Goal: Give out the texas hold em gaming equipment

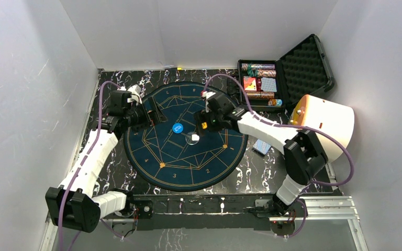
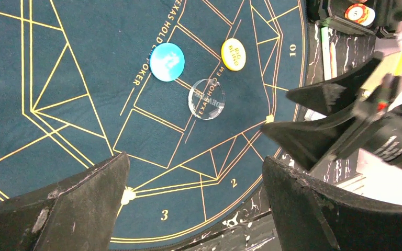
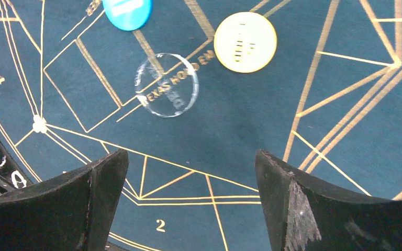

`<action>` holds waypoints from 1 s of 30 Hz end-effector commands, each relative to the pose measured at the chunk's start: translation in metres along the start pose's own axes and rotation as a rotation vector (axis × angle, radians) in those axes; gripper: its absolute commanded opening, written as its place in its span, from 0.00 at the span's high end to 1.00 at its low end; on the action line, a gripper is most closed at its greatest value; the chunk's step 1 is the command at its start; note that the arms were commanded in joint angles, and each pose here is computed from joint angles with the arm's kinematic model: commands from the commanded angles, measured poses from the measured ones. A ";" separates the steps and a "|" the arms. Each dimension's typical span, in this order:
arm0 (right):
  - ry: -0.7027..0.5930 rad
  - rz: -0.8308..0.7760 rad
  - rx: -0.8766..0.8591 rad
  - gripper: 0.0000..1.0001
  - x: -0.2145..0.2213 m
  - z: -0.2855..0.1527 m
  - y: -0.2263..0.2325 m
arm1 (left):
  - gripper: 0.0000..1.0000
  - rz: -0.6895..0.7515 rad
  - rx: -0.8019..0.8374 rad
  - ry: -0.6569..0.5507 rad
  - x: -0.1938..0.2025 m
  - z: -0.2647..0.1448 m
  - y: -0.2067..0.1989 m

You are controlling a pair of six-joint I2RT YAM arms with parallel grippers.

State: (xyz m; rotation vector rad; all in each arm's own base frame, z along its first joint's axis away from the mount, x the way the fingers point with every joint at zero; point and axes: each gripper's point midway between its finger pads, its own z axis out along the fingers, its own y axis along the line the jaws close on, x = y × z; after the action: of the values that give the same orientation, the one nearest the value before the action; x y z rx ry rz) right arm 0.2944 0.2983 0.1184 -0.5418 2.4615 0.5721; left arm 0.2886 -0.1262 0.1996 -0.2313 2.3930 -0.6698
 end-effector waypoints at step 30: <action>0.105 -0.240 0.167 0.50 0.035 0.063 0.050 | 0.01 0.015 0.030 -0.044 0.001 -0.026 -0.008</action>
State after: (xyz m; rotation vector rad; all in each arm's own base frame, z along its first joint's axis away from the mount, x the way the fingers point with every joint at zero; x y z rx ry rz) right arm 0.2989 0.3685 0.0330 -0.7174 2.4764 0.1386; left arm 0.2736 -0.1241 0.2084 -0.2284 2.3582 -0.6845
